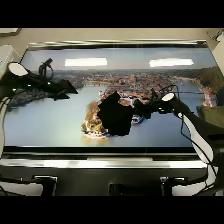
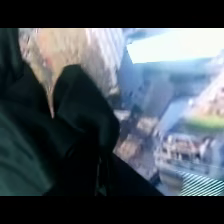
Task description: Fold the clothes and pants, and hang the long-sleeved shirts on hangers.
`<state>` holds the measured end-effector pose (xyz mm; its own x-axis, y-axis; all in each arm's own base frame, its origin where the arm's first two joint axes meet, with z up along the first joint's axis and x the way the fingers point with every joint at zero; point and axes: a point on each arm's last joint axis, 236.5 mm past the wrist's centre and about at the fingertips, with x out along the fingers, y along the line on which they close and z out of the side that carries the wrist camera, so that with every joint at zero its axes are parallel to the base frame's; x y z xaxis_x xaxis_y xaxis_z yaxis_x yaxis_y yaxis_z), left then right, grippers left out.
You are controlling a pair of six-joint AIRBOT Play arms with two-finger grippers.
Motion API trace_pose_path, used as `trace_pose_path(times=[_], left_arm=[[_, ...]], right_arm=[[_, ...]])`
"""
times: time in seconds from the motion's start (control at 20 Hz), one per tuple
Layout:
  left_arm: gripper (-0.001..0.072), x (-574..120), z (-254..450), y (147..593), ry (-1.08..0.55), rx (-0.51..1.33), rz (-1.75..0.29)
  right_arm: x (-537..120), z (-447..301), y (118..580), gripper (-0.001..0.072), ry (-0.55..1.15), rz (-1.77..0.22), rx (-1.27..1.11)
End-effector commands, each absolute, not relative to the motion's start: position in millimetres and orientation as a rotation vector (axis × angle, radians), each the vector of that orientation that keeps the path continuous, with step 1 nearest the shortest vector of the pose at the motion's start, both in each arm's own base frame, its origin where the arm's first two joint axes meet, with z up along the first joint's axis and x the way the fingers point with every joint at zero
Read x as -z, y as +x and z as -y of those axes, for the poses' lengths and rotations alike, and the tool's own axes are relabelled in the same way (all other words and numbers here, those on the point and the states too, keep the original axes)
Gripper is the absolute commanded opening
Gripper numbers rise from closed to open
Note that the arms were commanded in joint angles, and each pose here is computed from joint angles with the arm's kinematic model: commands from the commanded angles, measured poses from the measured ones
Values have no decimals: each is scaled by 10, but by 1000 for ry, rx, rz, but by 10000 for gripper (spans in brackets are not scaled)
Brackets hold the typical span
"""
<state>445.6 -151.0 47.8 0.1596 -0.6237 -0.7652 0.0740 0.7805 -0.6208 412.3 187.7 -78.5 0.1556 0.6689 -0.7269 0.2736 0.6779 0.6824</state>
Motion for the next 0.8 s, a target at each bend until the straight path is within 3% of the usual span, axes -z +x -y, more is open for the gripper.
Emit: trace_pose_path(times=[0.0, 0.3, 0.75], left_arm=[[691, -2, 1717, 4610, -553, 599, -1359], [690, 682, 2018, 4472, -591, 625, -1513], [690, 721, 2100, 4731, -564, 639, -1384]], right_arm=[[589, -1861, 4025, 35, 797, -1436, -363], [523, -1871, 4002, 35, 807, -1440, -364], [508, -1899, 3908, 35, 801, -1476, -388]])
